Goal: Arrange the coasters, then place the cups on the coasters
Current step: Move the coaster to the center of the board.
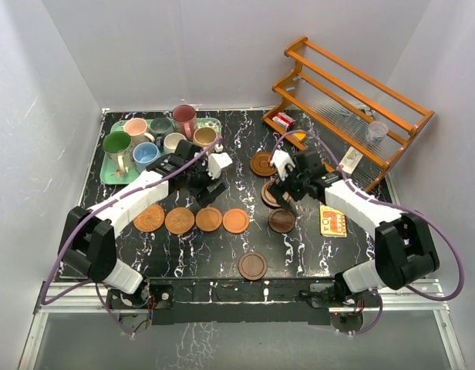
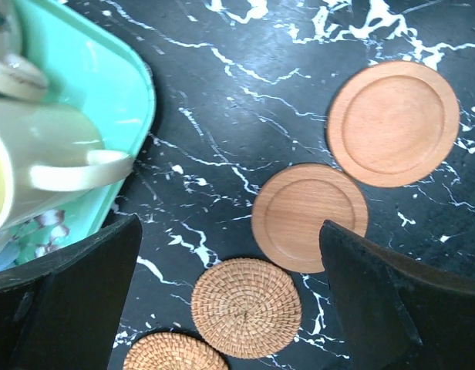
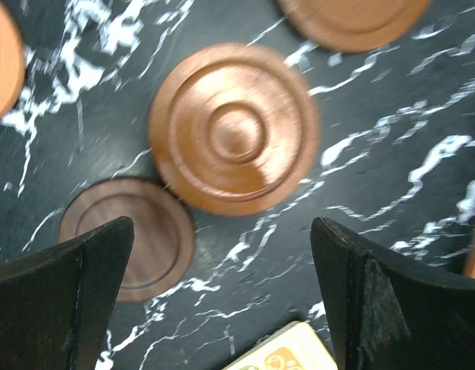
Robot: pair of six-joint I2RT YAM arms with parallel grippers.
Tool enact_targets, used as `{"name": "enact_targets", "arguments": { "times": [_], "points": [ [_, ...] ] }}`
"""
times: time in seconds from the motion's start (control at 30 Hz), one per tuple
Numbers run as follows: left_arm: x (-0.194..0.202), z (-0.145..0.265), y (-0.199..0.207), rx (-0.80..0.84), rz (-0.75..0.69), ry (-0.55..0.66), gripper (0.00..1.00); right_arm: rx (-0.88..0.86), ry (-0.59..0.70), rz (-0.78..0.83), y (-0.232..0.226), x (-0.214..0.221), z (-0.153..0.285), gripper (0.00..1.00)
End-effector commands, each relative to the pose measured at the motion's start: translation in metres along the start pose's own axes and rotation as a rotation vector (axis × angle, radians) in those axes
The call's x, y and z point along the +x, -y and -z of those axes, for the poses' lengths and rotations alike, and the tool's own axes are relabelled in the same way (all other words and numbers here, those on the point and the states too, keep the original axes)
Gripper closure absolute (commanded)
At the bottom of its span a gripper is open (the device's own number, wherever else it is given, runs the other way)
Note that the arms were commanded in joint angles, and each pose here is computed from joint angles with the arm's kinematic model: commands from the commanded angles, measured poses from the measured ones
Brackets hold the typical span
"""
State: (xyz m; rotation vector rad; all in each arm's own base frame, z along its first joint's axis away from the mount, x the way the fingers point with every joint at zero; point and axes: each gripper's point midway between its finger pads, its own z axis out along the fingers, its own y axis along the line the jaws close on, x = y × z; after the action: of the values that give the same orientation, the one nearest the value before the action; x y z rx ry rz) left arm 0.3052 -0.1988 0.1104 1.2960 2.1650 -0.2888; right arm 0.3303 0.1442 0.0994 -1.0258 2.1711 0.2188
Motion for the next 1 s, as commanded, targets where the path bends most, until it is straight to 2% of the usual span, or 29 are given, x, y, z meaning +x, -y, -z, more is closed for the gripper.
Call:
{"name": "enact_targets", "arguments": {
  "times": [0.0, 0.33, 0.6, 0.97],
  "points": [
    [-0.018, 0.023, -0.022, -0.089, 0.055, 0.081, 0.01, 0.016, -0.047, 0.109, -0.016, 0.017, 0.000, 0.02],
    [-0.013, 0.018, -0.022, -0.073, 0.067, 0.075, 0.01, -0.011, -0.104, 0.120, -0.035, 0.039, -0.011, 0.02],
    [-0.010, 0.020, -0.024, -0.089, 0.076, 0.076, 0.01, 0.032, -0.133, 0.154, -0.037, 0.036, -0.028, 0.02],
    [-0.007, 0.033, -0.042, -0.147, 0.124, 0.093, 0.01, -0.006, -0.131, 0.223, -0.061, 0.022, -0.044, 0.02]
  ]
}}
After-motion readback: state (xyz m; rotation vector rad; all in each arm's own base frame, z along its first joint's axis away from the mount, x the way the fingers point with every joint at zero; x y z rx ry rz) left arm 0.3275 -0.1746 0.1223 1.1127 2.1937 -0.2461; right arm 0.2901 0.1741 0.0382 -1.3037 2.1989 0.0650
